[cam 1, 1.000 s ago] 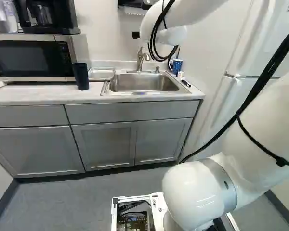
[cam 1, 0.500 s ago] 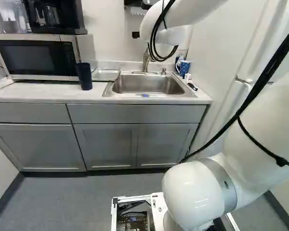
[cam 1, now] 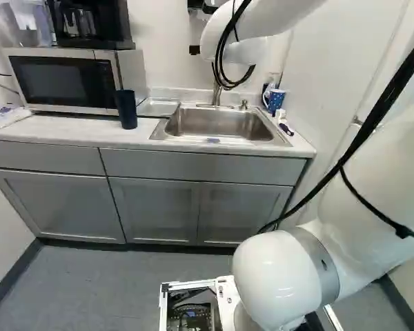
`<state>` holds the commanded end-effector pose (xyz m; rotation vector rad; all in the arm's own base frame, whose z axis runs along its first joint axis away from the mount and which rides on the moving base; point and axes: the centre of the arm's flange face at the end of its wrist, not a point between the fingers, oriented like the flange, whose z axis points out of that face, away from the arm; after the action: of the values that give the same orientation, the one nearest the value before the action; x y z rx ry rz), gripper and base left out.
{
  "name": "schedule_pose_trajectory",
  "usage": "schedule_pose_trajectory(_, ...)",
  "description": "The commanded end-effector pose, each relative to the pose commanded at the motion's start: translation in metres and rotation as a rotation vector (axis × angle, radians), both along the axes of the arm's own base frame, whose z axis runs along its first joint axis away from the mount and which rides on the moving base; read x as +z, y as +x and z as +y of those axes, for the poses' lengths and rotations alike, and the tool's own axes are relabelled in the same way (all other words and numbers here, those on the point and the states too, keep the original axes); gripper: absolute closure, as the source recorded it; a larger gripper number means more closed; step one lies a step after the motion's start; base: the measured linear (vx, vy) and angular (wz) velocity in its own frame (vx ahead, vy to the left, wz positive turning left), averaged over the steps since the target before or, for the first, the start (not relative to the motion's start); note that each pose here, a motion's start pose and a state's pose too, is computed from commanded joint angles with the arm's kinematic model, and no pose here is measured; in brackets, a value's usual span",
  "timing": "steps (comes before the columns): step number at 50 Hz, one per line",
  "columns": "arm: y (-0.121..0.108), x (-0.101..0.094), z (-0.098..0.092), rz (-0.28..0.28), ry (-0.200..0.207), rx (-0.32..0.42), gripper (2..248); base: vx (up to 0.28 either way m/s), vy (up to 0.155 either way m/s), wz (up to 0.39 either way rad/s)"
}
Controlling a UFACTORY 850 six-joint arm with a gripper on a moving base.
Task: Rinse the cup and place it in the tray
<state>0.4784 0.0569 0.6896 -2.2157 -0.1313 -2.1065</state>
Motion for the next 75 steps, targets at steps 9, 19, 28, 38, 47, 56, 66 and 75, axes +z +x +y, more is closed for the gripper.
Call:
schedule_pose_trajectory(9, 0.0000, 0.0000, 0.0000, 0.000, 0.000, 0.000, 3, 0.076, -0.039, 0.166)
schedule_pose_trajectory(19, 0.0000, 0.0000, 0.0000, 0.000, 0.000, 0.000, 3, 0.069, -0.027, 0.149)
schedule_pose_trajectory(28, 0.0000, 0.0000, 0.0000, 0.000, 0.000, 0.000, 3, 0.063, -0.019, 0.137)
schedule_pose_trajectory(38, 0.0000, 0.0000, 0.0000, 0.000, 0.000, 0.000, 3, 0.054, -0.014, 0.130)
schedule_pose_trajectory(47, 0.0000, 0.0000, 0.0000, 0.000, 0.000, 0.000, 3, 0.059, -0.013, 0.130)
schedule_pose_trajectory(56, 0.0000, 0.0000, 0.0000, 0.000, 0.000, 0.000, 3, 0.058, -0.011, 0.137)
schedule_pose_trajectory(66, 0.0000, 0.0000, 0.0000, 0.000, 0.000, 0.000, 3, 0.061, -0.014, 0.143)
schedule_pose_trajectory(75, 0.0000, 0.0000, 0.0000, 0.000, 0.000, 0.000, 3, 0.068, -0.032, 0.049)
